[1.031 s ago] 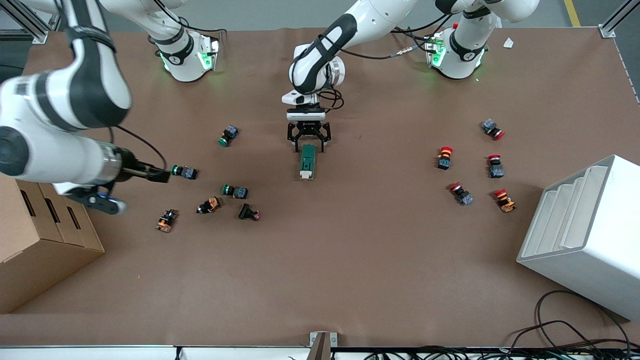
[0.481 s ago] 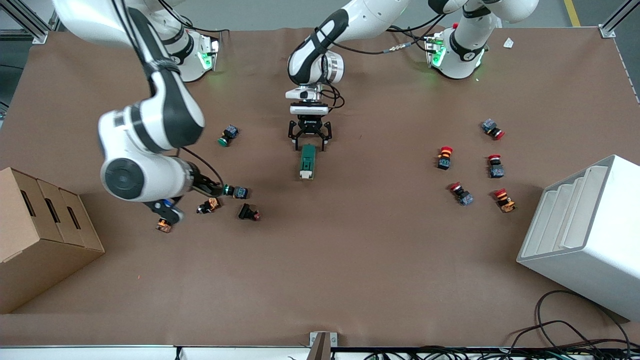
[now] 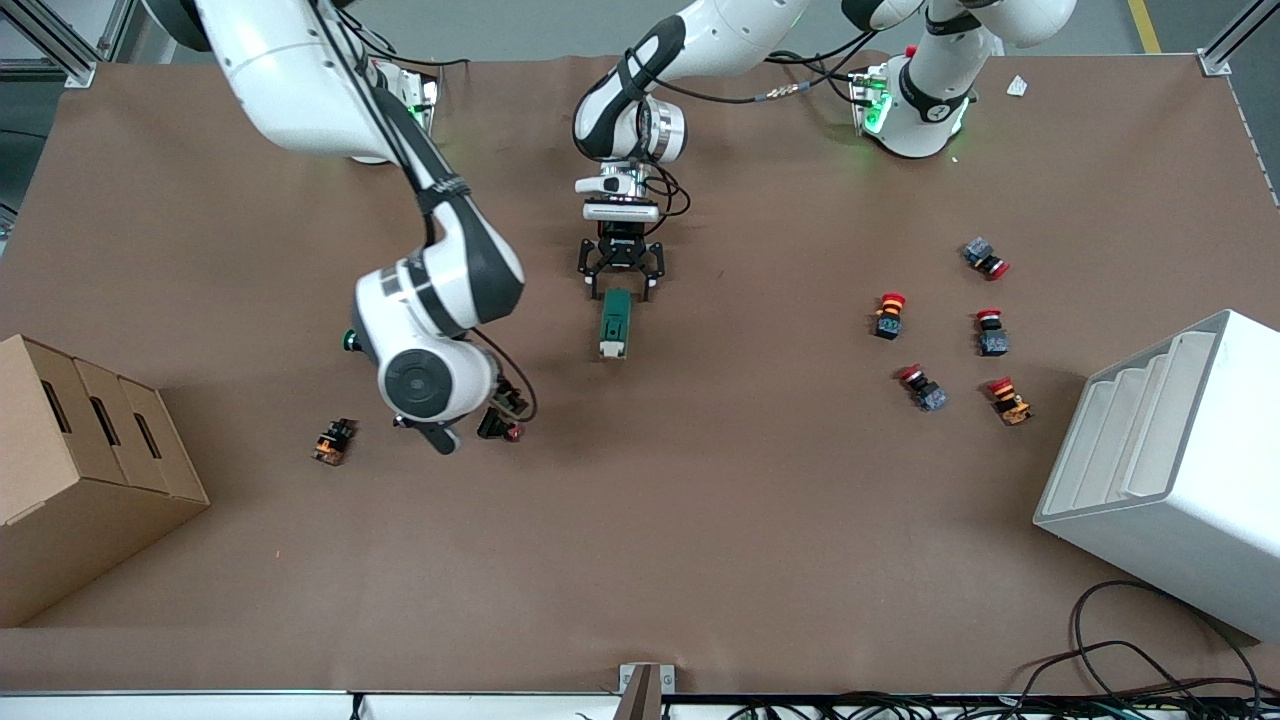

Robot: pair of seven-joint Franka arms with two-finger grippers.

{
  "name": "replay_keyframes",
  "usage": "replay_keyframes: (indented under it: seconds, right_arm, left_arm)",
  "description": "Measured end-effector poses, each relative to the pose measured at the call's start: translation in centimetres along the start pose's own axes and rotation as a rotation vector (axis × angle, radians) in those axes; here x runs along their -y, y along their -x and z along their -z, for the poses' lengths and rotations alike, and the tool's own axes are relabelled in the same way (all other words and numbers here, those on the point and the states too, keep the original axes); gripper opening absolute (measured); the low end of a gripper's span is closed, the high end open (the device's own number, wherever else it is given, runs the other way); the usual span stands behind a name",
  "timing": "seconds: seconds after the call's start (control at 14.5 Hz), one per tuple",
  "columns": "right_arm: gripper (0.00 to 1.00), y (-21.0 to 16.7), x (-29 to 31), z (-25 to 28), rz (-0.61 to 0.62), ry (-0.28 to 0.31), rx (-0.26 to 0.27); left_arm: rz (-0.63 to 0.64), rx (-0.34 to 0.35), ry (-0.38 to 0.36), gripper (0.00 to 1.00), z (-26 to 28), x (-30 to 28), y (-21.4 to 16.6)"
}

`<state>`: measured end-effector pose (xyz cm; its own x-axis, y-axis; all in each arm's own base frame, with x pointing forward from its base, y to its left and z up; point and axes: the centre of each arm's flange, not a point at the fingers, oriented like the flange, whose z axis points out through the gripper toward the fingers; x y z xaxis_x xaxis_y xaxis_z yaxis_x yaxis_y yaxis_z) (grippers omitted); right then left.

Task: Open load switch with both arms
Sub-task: 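Reach the right gripper toward the white handle while the left gripper holds, then press the white handle down onto the switch body with the right gripper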

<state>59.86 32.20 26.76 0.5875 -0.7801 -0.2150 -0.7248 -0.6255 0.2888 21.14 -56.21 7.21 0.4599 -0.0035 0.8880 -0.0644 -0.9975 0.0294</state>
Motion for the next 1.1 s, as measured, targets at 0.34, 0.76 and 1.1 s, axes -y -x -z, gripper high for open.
replay_keyframes:
  seconds: [0.34,0.76,1.1]
  right_arm:
    - [1.00,5.1,2.9,-4.0,-0.141,-0.034,0.007]
    - [1.00,11.7,4.4,-8.1,-0.197,-0.021,0.001]
    - [1.00,14.0,4.3,-7.9,-0.209,0.010,-0.010]
  left_arm:
    - [-0.006,-0.014,-0.003,1.00,0.0,0.0,0.2]
    - [-0.006,-0.014,-0.003,1.00,0.0,0.0,0.2]
    - [-0.008,-0.018,0.001,1.00,-0.1,0.0,0.3]
